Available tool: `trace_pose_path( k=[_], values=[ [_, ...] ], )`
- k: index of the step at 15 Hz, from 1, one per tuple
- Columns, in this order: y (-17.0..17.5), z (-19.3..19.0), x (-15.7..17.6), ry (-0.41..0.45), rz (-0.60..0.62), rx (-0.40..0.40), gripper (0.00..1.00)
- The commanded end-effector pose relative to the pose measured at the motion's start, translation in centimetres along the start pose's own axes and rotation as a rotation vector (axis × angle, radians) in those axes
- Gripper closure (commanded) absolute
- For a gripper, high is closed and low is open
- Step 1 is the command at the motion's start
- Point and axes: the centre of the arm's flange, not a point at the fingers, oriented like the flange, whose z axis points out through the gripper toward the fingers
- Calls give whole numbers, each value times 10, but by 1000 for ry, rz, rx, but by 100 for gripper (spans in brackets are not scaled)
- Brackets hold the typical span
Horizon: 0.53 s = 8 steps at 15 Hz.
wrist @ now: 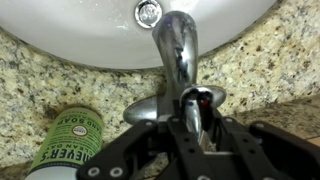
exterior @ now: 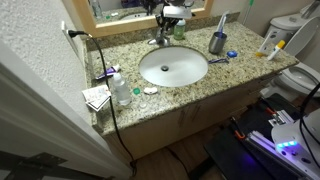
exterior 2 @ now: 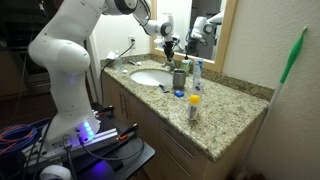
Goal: Push the faucet handle down
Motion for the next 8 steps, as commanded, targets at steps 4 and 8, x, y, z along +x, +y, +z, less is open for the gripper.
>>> trace_pose_path(
  k=[4,8],
  values=[
    [9,37,-34,-135,-13,-74,93],
    [15,51,-36,-118,13,-99,93]
  ],
)
